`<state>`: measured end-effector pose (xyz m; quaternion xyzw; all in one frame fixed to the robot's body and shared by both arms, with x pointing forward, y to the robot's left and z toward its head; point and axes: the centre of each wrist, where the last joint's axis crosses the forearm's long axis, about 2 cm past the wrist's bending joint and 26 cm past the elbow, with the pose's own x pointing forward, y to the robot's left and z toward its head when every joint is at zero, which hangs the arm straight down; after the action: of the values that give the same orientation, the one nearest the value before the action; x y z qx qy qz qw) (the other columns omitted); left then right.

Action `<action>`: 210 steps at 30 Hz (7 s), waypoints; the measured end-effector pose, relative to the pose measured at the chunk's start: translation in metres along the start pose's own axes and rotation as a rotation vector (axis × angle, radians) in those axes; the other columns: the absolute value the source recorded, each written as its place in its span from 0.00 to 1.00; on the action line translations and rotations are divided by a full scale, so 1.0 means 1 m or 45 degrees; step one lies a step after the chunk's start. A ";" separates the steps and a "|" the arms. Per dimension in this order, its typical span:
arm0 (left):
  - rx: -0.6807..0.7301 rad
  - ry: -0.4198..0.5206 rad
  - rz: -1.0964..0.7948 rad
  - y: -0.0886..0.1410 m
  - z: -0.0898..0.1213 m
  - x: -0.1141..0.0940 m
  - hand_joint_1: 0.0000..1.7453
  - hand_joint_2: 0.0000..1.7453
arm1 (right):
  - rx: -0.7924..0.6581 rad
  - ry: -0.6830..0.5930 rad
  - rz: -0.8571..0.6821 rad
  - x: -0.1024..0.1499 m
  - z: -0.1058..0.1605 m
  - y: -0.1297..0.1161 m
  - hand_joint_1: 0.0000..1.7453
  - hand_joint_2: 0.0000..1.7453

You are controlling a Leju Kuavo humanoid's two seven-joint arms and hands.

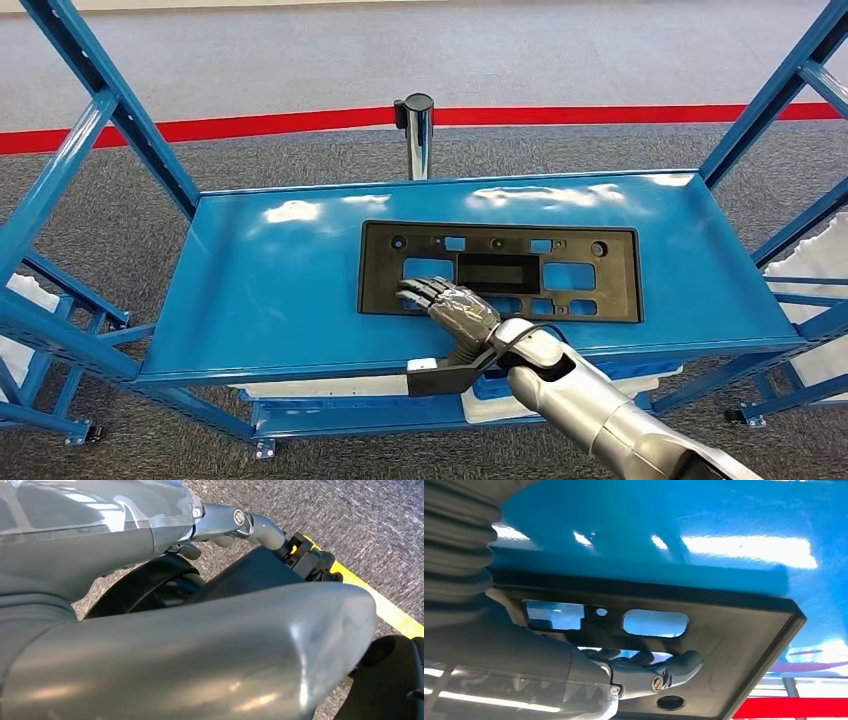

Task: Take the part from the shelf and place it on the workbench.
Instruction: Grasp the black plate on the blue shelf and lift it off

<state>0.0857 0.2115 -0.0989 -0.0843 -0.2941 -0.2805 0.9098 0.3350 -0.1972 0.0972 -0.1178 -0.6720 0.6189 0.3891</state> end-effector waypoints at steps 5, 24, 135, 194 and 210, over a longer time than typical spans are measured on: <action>0.003 -0.001 0.001 0.000 0.000 0.000 0.00 0.00 | -0.049 0.069 -0.046 -0.010 0.008 -0.001 0.00 1.00; 0.022 -0.003 0.015 0.000 0.001 -0.001 0.00 0.00 | -0.264 0.009 -0.058 -0.017 0.033 -0.064 0.00 1.00; -0.035 0.036 -0.074 -0.002 -0.003 0.007 0.00 0.00 | -0.120 0.713 0.368 -0.115 0.010 -0.110 0.00 1.00; 0.234 -0.259 -0.119 -0.001 0.005 -0.010 0.00 1.00 | -1.429 -0.465 0.446 0.045 0.110 -0.211 1.00 1.00; 0.247 -0.258 -0.171 0.001 0.009 -0.019 0.00 1.00 | -1.482 -0.683 0.322 0.082 0.125 -0.191 1.00 1.00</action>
<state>0.0689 0.2239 -0.1029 -0.0040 -0.4153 -0.3009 0.8585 0.2582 -0.2770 0.3131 -0.2290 -0.9520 0.2029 0.0048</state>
